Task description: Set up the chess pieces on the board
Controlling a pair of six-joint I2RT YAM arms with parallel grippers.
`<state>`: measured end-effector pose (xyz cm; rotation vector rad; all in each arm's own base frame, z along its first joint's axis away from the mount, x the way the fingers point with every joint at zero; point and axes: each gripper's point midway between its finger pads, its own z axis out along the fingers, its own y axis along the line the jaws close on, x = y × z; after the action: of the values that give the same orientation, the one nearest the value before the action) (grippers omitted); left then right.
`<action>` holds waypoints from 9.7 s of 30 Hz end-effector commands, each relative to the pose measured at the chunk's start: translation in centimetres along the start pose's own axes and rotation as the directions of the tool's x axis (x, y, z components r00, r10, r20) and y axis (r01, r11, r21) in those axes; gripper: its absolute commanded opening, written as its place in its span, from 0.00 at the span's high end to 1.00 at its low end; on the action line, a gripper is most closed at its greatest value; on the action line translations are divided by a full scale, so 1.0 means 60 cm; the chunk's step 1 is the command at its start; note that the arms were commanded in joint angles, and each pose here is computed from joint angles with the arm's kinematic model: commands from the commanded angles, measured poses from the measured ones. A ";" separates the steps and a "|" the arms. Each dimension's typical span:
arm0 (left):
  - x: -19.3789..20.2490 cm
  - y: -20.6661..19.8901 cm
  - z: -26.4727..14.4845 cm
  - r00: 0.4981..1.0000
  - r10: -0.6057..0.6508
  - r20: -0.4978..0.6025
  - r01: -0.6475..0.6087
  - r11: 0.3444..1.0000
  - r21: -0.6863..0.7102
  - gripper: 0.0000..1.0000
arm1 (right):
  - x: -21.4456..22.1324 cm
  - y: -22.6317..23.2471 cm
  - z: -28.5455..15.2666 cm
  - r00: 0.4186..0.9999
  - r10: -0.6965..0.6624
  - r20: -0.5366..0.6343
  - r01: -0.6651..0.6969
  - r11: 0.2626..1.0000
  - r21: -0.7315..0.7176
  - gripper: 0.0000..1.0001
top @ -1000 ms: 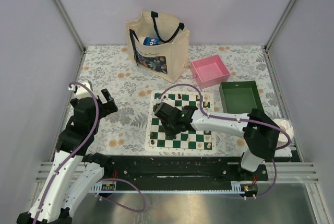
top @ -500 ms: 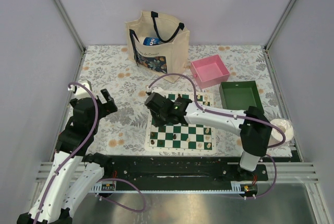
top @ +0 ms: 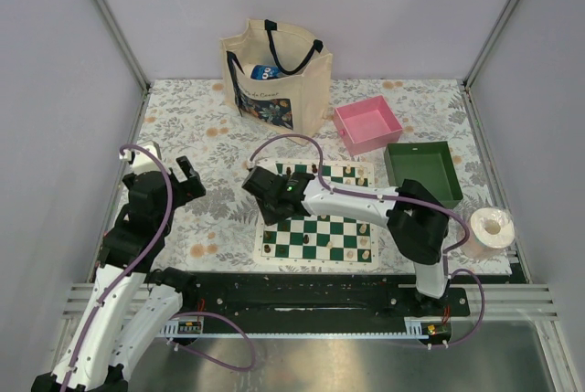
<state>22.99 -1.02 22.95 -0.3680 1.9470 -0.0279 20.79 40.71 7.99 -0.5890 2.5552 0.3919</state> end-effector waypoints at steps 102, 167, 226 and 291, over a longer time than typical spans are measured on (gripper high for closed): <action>-0.027 -0.014 0.002 0.996 -0.069 0.059 0.065 0.996 0.061 0.01 | -0.073 -0.215 0.014 0.969 0.220 0.114 -0.240 0.947 0.213 0.49; -0.024 -0.018 0.005 0.996 -0.071 0.045 0.068 0.995 0.073 0.01 | -0.088 -0.035 0.022 0.993 0.073 0.088 -0.075 0.997 0.019 0.81; -0.023 -0.017 0.009 0.996 -0.079 0.036 0.076 0.994 0.078 0.01 | -0.078 -0.027 0.057 0.996 0.061 0.062 -0.062 0.998 0.011 0.68; -0.024 -0.019 0.008 0.996 -0.086 0.037 0.083 0.993 0.088 0.01 | -0.065 -0.042 0.069 0.997 0.061 0.051 -0.064 0.997 0.053 0.77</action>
<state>23.59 -1.43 23.15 -0.3904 1.9335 -0.1282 26.64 40.61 5.75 -0.4793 2.5481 0.3278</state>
